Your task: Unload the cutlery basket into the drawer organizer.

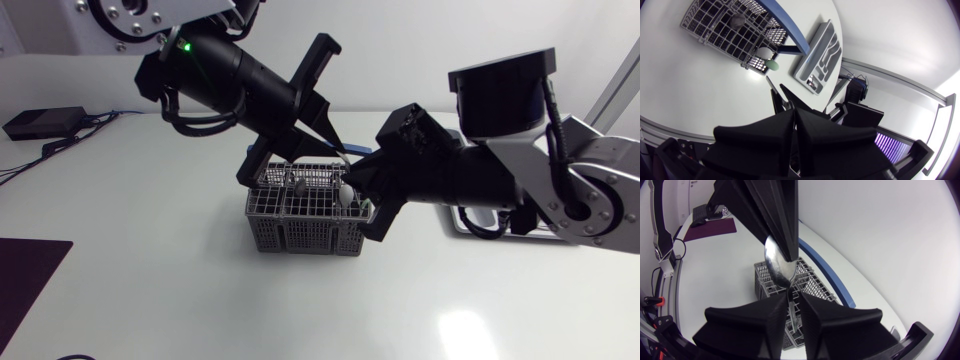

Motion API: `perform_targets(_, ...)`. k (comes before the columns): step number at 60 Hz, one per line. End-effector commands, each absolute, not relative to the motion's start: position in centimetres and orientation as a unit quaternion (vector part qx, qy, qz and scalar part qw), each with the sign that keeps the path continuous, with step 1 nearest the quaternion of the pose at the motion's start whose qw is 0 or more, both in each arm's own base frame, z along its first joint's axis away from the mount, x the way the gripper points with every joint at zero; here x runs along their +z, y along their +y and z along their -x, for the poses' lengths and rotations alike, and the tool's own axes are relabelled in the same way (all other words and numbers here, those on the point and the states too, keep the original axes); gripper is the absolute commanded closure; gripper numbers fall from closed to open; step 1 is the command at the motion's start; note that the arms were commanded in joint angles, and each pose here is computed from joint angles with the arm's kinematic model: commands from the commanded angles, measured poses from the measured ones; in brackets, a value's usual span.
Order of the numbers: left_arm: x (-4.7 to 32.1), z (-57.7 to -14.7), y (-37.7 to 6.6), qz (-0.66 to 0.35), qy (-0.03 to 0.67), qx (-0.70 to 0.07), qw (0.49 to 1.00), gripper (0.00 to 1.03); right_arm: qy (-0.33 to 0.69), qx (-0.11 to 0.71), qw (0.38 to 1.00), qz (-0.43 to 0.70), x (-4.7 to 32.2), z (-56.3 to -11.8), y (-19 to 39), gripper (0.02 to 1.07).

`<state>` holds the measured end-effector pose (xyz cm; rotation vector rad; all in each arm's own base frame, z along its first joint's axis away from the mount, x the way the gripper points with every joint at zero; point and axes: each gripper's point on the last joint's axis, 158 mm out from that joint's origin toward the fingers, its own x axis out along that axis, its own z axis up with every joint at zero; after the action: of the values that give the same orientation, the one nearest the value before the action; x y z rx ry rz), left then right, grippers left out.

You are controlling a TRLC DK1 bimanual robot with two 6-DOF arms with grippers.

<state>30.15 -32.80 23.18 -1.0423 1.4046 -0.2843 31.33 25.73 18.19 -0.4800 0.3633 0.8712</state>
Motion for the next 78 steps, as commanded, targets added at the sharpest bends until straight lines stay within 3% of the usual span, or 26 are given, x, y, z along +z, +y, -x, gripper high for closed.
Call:
perform_targets(1, 22.2, -29.8, -32.5, 0.467, 0.629, -0.104, 0.613, 0.98, 0.170, 0.410, 0.869, 0.219, 18.9, -32.0, 26.1, 1.02)
perform_targets(8, 22.6, -29.8, -32.4, 0.469, 0.627, -0.107, 0.613, 0.98, 0.172, 0.411, 0.868, 0.219, 18.7, -31.9, 26.2, 1.02)
perform_targets(13, 23.2, -29.6, -32.6, 0.475, 0.631, -0.116, 0.603, 0.91, 0.171, 0.413, 0.867, 0.219, 18.9, -31.8, 26.2, 1.02)
perform_targets(16, 23.9, -29.4, -32.8, 0.480, 0.635, -0.128, 0.592, 0.79, 0.170, 0.413, 0.867, 0.219, 19.0, -31.7, 26.1, 1.02)
perform_targets(21, 25.0, -29.7, -32.6, 0.489, 0.628, -0.136, 0.590, 0.77, 0.168, 0.416, 0.867, 0.217, 19.3, -31.4, 26.0, 1.02)
perform_targets(33, 27.0, -30.0, -32.5, 0.495, 0.611, -0.155, 0.599, 0.44, 0.167, 0.422, 0.866, 0.212, 19.7, -30.8, 25.3, 1.02)
perform_targets(37, 27.3, -30.2, -32.5, 0.496, 0.608, -0.158, 0.600, 0.38, 0.171, 0.422, 0.865, 0.213, 19.7, -30.7, 24.7, 1.02)
perform_targets(51, 28.3, -32.2, -30.9, 0.511, 0.591, -0.145, 0.607, 0.31, 0.188, 0.438, 0.853, 0.212, 19.3, -30.3, 22.1, 1.02)
perform_targets(60, 26.9, -34.1, -29.5, 0.490, 0.572, -0.111, 0.648, 0.31, 0.202, 0.437, 0.848, 0.220, 18.5, -30.3, 19.7, 1.02)
perform_targets(68, 23.5, -33.8, -28.3, 0.432, 0.598, -0.074, 0.671, 0.10, 0.220, 0.434, 0.844, 0.225, 17.5, -30.4, 17.2, 1.02)
perform_targets(78, 20.4, -33.6, -26.9, 0.357, 0.596, -0.035, 0.718, 0.10, 0.241, 0.425, 0.838, 0.244, 15.9, -30.5, 14.3, 1.02)
